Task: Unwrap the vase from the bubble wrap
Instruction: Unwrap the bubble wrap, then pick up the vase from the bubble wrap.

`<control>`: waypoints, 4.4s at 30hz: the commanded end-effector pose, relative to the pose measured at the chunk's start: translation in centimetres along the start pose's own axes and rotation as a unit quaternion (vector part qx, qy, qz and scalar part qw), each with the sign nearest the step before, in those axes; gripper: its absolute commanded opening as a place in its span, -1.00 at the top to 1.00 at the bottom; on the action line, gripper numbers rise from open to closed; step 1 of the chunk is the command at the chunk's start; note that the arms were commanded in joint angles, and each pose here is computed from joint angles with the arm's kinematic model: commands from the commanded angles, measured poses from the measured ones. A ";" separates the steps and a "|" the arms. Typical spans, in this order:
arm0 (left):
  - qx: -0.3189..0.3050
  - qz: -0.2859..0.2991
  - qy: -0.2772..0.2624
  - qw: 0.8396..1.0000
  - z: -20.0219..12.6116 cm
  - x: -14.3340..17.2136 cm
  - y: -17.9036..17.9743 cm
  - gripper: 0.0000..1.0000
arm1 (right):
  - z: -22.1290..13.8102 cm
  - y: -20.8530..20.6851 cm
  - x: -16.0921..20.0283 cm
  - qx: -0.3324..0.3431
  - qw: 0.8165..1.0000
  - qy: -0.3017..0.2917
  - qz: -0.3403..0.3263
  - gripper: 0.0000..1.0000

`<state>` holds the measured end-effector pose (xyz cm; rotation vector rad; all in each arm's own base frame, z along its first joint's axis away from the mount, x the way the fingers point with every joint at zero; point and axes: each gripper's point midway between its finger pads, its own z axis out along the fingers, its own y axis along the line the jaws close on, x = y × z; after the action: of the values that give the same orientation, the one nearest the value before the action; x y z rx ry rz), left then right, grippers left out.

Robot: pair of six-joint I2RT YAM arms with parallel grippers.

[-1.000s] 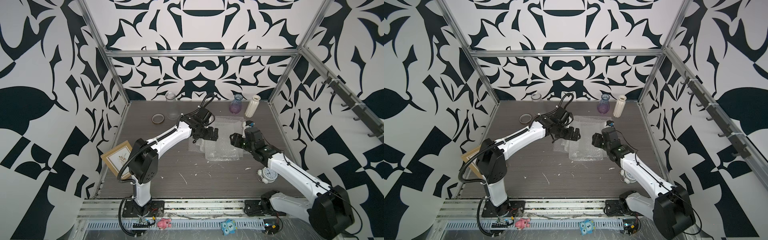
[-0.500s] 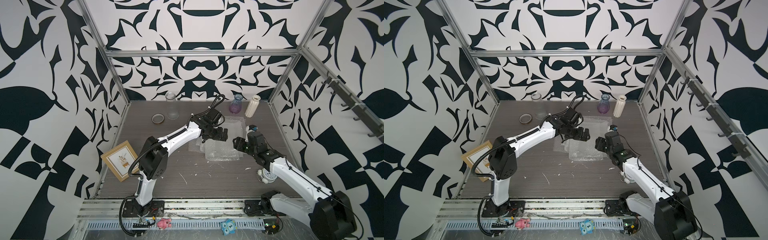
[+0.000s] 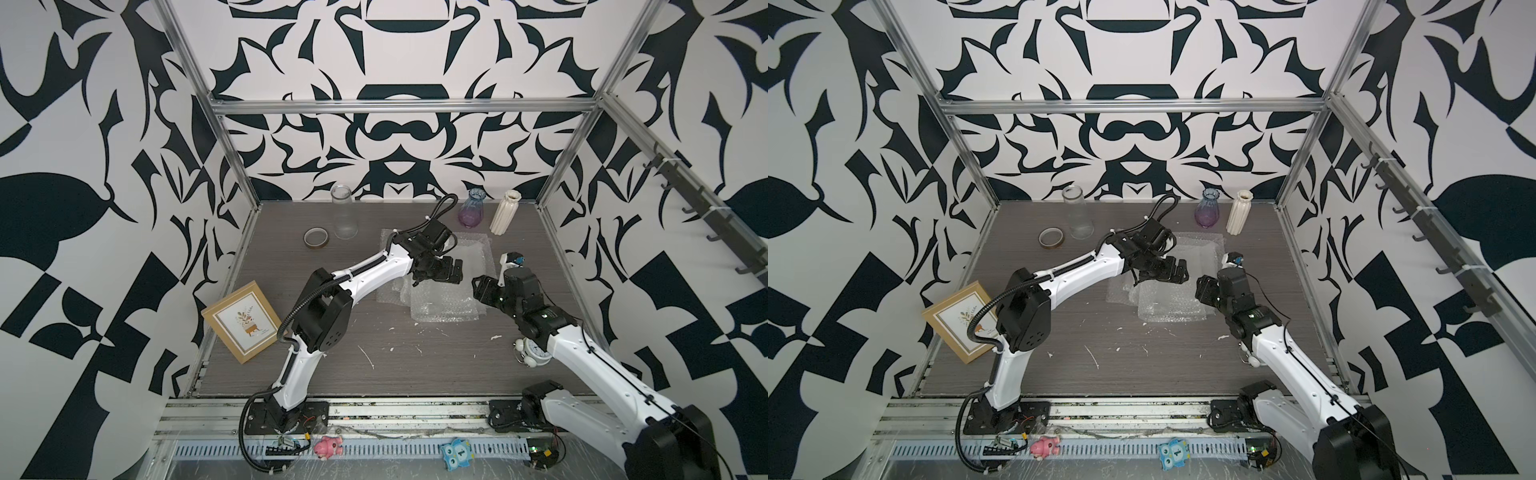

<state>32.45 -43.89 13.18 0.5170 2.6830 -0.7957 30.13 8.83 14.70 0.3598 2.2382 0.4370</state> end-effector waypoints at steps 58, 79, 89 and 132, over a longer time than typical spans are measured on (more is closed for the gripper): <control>-0.051 -0.034 -0.123 0.990 -19.5 3.0 12.7 -0.98 | 14.8 16.7 1.0 0.025 0.967 0.214 -0.139 -0.70; -0.020 -0.034 -0.139 0.989 -20.5 3.6 11.7 -0.98 | 18.9 15.7 1.7 0.104 0.940 0.289 -0.150 -0.63; -0.011 -0.052 -0.119 0.991 -19.1 3.6 12.2 -0.98 | 21.1 12.8 3.4 0.104 0.932 0.328 -0.115 -0.60; -0.018 -0.090 -0.156 0.983 -20.9 2.5 14.9 -0.98 | 2.8 18.3 1.6 -0.012 0.980 0.028 -0.197 0.09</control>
<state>33.02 -19.97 21.84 0.1326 2.4833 -0.7894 33.80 26.17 18.10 -0.1262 2.3529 0.2175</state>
